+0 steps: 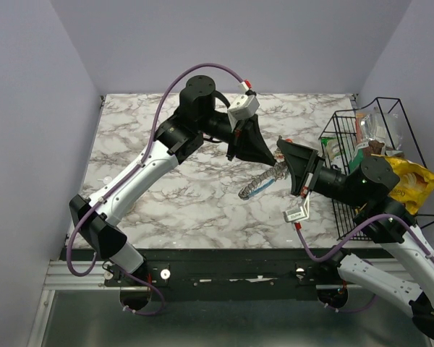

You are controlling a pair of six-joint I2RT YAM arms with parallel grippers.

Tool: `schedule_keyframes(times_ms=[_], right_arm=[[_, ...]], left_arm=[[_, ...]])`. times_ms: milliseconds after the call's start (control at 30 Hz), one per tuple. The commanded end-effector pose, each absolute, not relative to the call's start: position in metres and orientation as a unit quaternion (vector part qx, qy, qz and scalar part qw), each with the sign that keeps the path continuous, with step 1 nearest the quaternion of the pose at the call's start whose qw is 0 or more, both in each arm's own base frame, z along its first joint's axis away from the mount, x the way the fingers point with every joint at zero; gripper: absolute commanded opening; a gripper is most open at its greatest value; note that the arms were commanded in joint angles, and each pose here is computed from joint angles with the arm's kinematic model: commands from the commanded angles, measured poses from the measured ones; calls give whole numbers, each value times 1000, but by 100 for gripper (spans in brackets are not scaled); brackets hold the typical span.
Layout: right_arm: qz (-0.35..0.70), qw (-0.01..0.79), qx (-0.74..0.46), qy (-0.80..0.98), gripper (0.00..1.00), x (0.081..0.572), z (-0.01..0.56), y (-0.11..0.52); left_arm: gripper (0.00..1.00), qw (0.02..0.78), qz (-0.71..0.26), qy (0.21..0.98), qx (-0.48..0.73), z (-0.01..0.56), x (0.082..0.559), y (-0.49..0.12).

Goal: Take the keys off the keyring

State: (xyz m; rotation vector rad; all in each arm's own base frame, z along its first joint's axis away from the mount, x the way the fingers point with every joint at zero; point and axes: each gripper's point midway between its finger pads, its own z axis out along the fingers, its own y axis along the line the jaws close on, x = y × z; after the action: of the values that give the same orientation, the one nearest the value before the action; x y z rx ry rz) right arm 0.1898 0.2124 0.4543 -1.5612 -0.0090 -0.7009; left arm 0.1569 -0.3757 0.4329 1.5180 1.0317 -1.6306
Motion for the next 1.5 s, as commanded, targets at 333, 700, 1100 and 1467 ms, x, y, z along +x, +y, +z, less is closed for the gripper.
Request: schedule_keyframes(times_ms=[333,700,1100,1467], right_arm=[[-389,598,-700,-24,1,195,444,197],[-400,570,-717,-42,1,200,422,201],[-459,534,-694,-153,1,198,412,222],[-524,514,-646,-211,1,206,421,244]], left_arm=[[0,347,-622,356,605,459,139,-347],[0,317,-644,354,599,464,130,-342],[0,323,-684,338,560,467,125,-342],[0,315,-695,379,524,453,141,-353]])
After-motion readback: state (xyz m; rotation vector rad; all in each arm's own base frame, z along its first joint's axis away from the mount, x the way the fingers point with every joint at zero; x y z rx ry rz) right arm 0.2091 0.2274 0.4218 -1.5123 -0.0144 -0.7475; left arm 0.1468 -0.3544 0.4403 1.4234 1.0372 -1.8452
